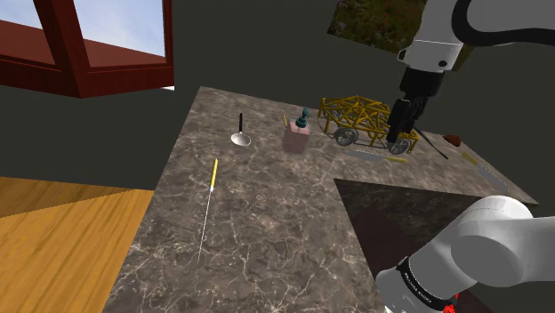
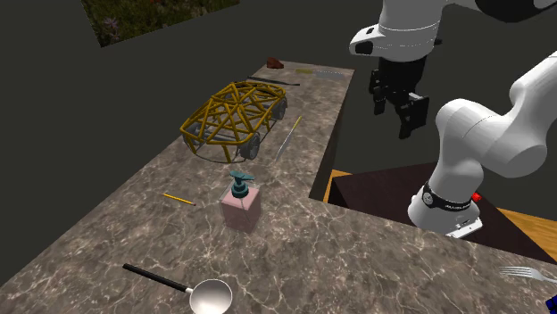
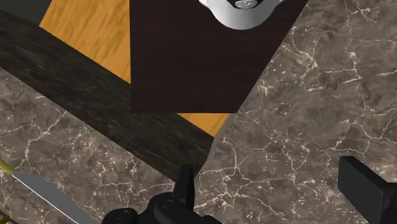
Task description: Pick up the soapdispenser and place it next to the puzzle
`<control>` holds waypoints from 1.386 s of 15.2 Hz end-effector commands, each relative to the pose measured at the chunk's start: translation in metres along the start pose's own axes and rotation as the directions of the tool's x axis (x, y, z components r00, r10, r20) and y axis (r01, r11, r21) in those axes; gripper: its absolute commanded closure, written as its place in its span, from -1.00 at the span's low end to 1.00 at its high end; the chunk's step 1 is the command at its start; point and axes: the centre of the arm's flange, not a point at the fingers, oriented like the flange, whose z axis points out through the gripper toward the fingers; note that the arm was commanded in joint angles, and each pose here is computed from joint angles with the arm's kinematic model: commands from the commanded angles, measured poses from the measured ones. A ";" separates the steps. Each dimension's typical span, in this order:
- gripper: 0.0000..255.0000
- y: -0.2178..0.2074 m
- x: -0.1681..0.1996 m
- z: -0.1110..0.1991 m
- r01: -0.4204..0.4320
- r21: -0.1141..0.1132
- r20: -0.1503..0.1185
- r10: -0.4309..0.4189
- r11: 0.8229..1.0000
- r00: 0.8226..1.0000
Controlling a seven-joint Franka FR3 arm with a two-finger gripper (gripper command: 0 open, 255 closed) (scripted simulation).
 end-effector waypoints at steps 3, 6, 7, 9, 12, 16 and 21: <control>-1.00 0.005 0.025 0.004 -0.001 0.006 -0.007 0.001 1.000 1.000; -1.00 0.014 0.062 0.010 -0.003 0.014 -0.017 0.003 1.000 1.000; -1.00 0.016 0.074 0.012 -0.004 0.017 -0.020 0.004 1.000 1.000; -1.00 0.022 0.099 0.015 -0.005 0.022 -0.027 0.005 1.000 1.000; -1.00 0.030 0.136 0.021 -0.007 0.031 -0.037 0.008 0.999 0.999; -1.00 0.041 0.185 0.027 -0.009 0.042 -0.050 0.011 0.999 0.999; -1.00 0.055 0.247 0.035 -0.011 0.056 -0.066 0.015 0.998 0.998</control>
